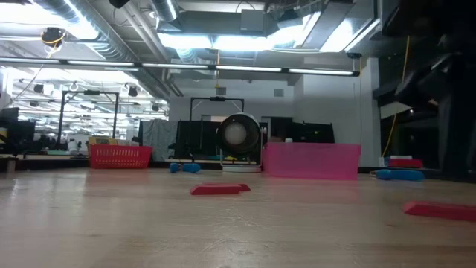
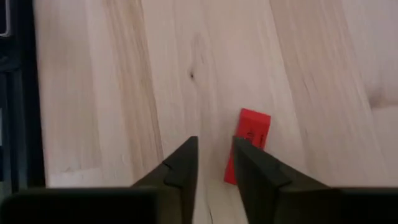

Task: Pick & Place School Supplies
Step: Put the red eraser into the black bin

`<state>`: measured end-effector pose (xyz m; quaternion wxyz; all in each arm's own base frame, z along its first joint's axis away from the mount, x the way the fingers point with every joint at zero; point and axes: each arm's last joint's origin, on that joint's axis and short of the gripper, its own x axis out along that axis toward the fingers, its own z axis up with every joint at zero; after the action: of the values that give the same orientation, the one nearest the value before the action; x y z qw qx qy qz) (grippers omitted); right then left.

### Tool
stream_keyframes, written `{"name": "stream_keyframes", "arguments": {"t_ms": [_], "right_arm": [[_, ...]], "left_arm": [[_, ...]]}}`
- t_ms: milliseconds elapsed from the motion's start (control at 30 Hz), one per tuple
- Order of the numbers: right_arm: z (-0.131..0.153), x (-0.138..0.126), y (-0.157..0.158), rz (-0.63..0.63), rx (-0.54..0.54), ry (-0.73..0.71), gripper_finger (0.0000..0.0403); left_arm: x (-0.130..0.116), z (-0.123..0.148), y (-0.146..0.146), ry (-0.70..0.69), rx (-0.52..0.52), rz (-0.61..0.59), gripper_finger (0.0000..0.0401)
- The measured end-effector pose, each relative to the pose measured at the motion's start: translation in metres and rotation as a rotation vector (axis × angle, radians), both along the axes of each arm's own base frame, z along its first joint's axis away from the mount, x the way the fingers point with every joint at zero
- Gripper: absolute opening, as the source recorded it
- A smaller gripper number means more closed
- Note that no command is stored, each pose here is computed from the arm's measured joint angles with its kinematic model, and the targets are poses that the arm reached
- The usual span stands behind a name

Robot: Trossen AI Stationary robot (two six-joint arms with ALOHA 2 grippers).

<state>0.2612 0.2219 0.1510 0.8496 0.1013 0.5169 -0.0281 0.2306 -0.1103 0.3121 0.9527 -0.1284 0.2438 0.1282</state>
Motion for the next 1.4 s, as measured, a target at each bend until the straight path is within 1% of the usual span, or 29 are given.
{"name": "stream_keyframes", "arguments": {"t_ms": [167,300,500,700,1400], "right_arm": [[-0.007,-0.003,-0.004,-0.025,0.007,0.027,0.0161],[-0.011,-0.005,-0.005,-0.038,0.024,0.025,0.0176],[-0.014,-0.005,-0.006,-0.043,0.040,0.011,0.0163],[-0.014,-0.004,-0.007,-0.050,0.029,0.002,0.0148],[-0.029,-0.011,-0.017,-0.062,0.040,-0.007,0.0146]], "left_arm": [[0.000,0.000,0.000,0.000,0.002,-0.001,0.0127],[0.000,0.000,0.000,0.001,0.002,-0.002,0.0127],[0.000,0.000,0.000,0.001,0.001,-0.002,0.0127],[0.000,0.000,0.000,0.001,0.002,-0.002,0.0127],[0.000,0.000,0.000,0.002,0.008,-0.005,0.0127]]}}
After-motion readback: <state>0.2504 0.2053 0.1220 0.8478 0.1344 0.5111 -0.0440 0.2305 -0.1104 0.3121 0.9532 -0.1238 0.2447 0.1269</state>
